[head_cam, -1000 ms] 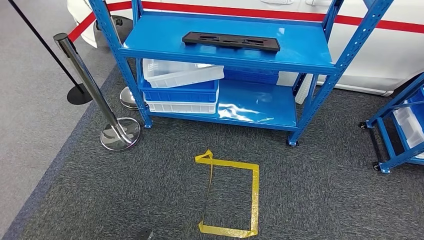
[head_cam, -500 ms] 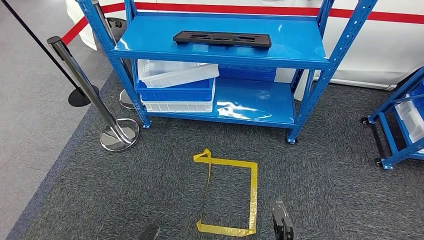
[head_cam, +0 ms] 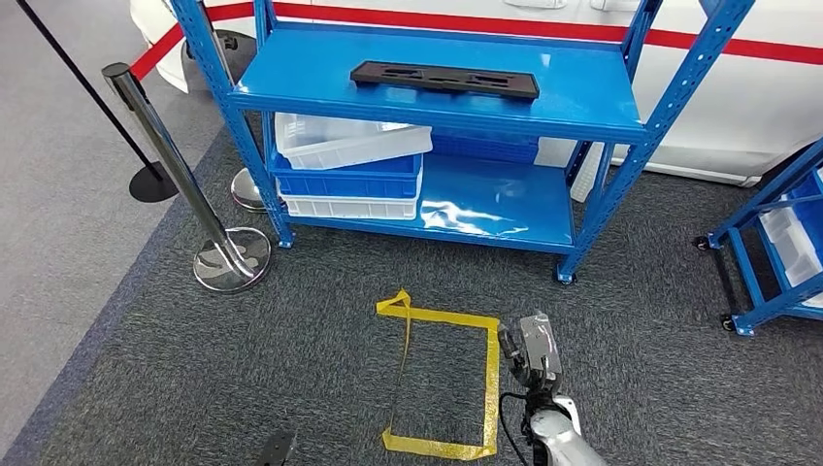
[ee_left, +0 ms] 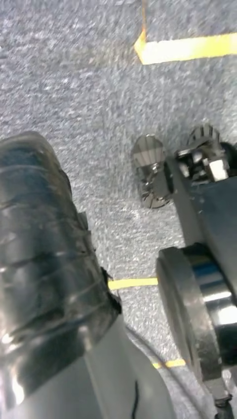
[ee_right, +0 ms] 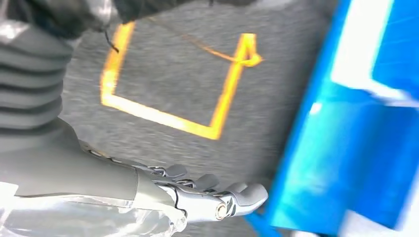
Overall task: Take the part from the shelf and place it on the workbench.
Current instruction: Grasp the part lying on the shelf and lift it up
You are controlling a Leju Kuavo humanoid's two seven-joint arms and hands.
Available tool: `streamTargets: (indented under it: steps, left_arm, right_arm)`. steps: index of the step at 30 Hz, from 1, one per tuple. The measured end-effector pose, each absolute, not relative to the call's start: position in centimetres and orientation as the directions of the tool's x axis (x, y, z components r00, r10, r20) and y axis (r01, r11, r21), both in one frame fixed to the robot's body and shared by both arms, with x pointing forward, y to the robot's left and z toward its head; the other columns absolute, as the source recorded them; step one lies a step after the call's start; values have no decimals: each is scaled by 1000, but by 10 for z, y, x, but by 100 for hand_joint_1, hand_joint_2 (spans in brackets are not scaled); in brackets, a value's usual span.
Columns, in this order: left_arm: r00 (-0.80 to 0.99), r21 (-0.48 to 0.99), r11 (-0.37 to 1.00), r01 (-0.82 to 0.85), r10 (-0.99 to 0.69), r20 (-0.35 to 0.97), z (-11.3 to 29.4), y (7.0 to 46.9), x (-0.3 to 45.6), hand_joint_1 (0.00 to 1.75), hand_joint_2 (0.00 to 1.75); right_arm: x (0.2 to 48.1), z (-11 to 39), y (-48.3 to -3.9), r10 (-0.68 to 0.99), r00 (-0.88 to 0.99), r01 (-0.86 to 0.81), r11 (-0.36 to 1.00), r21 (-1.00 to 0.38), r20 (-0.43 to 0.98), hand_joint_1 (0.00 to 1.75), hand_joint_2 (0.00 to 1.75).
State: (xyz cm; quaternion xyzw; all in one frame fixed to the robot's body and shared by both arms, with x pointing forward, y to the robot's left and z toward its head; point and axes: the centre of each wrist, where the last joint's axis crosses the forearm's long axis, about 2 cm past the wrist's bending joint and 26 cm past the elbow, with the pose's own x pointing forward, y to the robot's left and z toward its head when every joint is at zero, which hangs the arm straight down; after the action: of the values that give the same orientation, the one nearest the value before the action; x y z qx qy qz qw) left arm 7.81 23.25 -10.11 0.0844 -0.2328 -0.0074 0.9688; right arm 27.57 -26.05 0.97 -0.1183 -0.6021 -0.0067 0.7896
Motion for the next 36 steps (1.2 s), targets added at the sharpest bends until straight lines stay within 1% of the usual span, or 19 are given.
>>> streamTargets:
  steps: [5, 10, 16, 22, 29, 36]
  left_arm:
    - [886, 174, 984, -28, -56, 460, -101, 228, 77, 0, 0]
    - [878, 189, 982, -30, -64, 474, -100, 226, 79, 0, 0]
    - [872, 205, 978, -24, -80, 483, -100, 225, 78, 0, 0]
    - [863, 218, 976, -11, -101, 495, -99, 222, 80, 0, 0]
    - [858, 224, 975, -4, -111, 502, -98, 222, 81, 0, 0]
    - [860, 213, 977, 6, -114, 497, -99, 222, 77, 0, 0]
  right_arm:
    - [295, 47, -256, 145, 95, 139, 978, -158, 985, 0, 0]
    - [307, 92, -247, 137, -101, 116, 985, -125, 985, 0, 0]
    - [311, 144, -239, 121, -311, 83, 992, -100, 943, 0, 0]
    - [303, 197, -233, 90, -502, 42, 996, -79, 860, 0, 0]
    - [293, 236, -229, 30, -621, -36, 997, -67, 783, 0, 0]
    - [287, 248, -227, 2, -653, -67, 996, -60, 757, 0, 0]
